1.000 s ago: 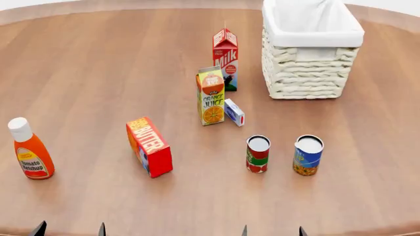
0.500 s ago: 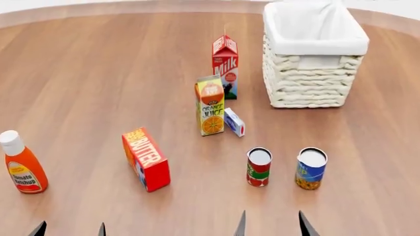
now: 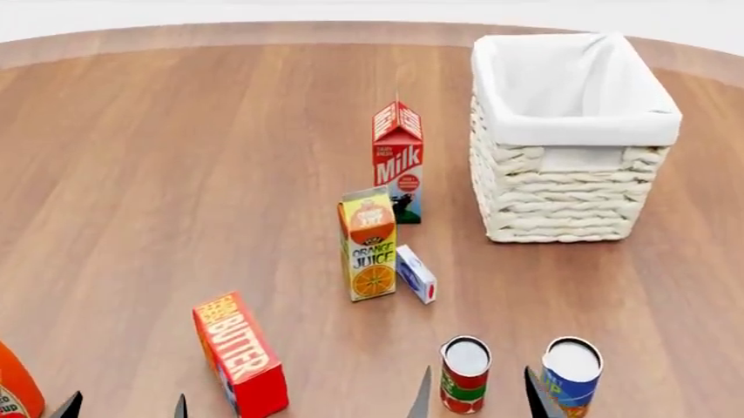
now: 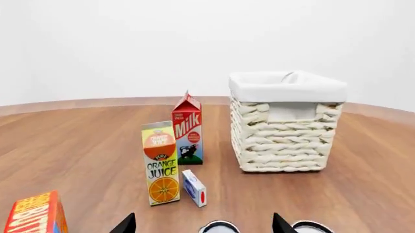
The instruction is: Pick up the orange juice, and put it in the basket.
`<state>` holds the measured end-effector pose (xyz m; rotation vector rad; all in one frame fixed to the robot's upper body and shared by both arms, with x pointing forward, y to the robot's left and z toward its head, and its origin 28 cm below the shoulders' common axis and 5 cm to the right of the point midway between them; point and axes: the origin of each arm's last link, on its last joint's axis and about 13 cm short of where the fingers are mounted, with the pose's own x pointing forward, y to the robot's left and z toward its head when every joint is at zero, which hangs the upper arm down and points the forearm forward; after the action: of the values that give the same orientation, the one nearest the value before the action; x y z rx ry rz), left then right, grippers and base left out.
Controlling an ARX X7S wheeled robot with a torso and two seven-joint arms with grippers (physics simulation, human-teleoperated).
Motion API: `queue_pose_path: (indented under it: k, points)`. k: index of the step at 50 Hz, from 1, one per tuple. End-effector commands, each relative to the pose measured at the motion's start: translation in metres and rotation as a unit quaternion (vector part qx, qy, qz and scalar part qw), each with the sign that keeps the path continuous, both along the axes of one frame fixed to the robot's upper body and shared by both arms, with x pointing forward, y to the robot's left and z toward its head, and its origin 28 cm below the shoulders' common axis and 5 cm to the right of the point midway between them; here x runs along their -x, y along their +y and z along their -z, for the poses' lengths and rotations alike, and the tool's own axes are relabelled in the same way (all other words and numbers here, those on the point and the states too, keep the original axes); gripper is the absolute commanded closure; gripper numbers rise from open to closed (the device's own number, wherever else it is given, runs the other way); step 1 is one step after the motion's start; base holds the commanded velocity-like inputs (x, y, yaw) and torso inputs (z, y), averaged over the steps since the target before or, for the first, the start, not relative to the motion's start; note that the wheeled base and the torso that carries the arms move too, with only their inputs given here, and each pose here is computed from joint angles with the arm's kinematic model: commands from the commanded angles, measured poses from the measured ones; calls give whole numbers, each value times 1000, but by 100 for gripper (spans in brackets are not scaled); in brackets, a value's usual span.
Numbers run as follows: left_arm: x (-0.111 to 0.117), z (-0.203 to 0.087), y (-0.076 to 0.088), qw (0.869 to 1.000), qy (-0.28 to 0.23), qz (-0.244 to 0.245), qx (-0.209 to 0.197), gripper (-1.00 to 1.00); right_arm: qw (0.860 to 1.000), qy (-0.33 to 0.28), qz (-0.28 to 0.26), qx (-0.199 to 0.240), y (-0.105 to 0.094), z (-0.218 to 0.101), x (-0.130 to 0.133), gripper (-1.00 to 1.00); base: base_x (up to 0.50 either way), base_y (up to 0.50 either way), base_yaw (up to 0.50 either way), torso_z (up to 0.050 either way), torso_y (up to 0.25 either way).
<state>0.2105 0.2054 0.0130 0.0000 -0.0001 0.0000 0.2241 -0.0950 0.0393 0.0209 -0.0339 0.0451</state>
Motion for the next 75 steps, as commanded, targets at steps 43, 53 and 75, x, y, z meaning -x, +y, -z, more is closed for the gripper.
queue_pose_path:
  k: [43,53,75]
  points:
    - [0,0,0,1000,0,0,0,-100,1000,-9,-6,1,3,4,6,-100,372,0,0,0,0]
    - [0,0,0,1000,0,0,0,-100,1000,-9,-5,3,3,4,6,-100,371,0,0,0,0]
    - [0,0,0,1000,0,0,0,-100,1000,-7,-12,11,4,3,11,-100,237,0,0,0,0]
